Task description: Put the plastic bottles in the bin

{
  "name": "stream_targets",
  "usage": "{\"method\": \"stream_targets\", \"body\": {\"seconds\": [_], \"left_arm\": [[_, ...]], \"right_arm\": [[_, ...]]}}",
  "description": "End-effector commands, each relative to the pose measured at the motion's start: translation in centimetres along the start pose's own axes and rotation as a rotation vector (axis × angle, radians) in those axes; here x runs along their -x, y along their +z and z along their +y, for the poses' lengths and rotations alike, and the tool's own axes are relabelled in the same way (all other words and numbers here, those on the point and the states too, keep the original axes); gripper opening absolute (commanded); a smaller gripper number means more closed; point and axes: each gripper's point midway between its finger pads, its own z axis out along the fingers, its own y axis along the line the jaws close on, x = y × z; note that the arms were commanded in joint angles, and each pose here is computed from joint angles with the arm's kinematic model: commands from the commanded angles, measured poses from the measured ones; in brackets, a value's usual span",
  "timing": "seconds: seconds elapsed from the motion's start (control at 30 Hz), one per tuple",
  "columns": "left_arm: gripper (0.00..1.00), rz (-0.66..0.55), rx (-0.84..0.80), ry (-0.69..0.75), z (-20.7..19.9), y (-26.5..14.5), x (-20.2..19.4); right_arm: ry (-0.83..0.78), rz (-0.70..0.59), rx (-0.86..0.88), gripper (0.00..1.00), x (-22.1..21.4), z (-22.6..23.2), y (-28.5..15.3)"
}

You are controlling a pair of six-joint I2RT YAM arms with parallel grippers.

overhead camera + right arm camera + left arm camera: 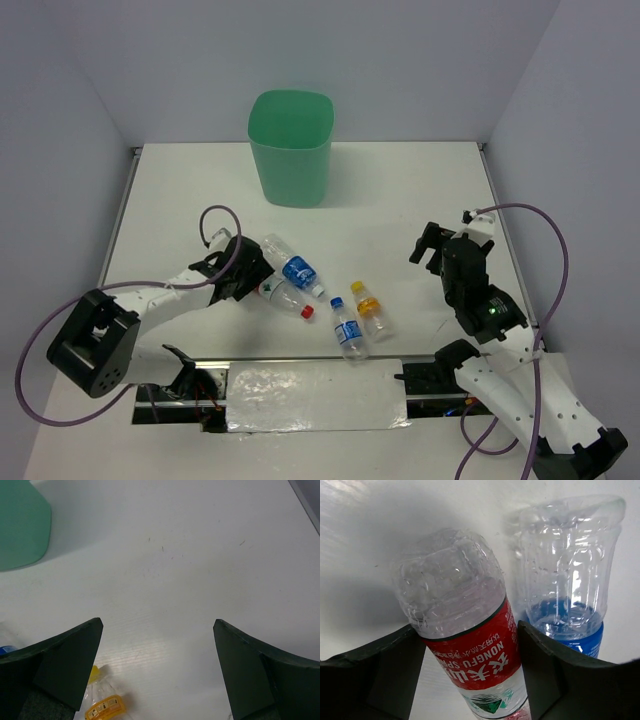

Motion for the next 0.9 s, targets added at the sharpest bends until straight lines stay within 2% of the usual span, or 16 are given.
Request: {"method": "stream_targets", "body": {"seconds": [0.0,0.07,0.17,0.3,0.37,0.43,0.5,0.6,0.7,0.87], "left_arm": [[0.79,0.002,-0.039,0.003,-1.6,-0.2,0.3],[0.69,-0.001,-0.031,0.0,-1.4,-0.3,0.3],[0.63,-0.012,-0.04,0.005,-1.4,-1.0,0.7],[0.56,-0.063,-0.061,0.019,-1.6,-3.8,2.3],[0.54,-0.135,-0.084,0.032,-2.2,-5.3,4.2],[0.54,-0.213,-0.188,0.033,-4.6,-8.3,6.6],[0.54,-0.301,-0.288,0.093,-6.9,-11.3,8.9],[0.54,-0.51,-0.45,0.112,-12.4,-17.9,14.7],[0.56,-0.695,-0.446,0.08,-15.4,-21.7,19.8],[0.56,-0.851,-0.445,0.09,-22.0,-24.1,25.7]], "right_arm": [[0.027,-0.039,-0.027,1.0,1.3,-0.4,-0.3],[0.029,-0.044,-0.029,1.0,1.3,-0.5,-0.3],[0.027,-0.045,-0.027,1.0,1.2,-0.5,-0.2],[0.027,-0.05,-0.014,1.0,1.4,-0.3,-0.3],[0.021,-0.041,0.008,1.0,1.1,0.1,-0.3],[0.015,-0.038,0.037,1.0,1.1,0.6,-0.3],[0.008,-0.045,0.053,1.0,1.2,0.9,-0.1],[-0.01,-0.035,0.088,1.0,0.8,1.6,0.1],[-0.004,-0.022,0.079,1.0,0.5,1.7,0.5],[-0.018,0.027,0.092,1.0,-1.2,2.1,1.2]]}}
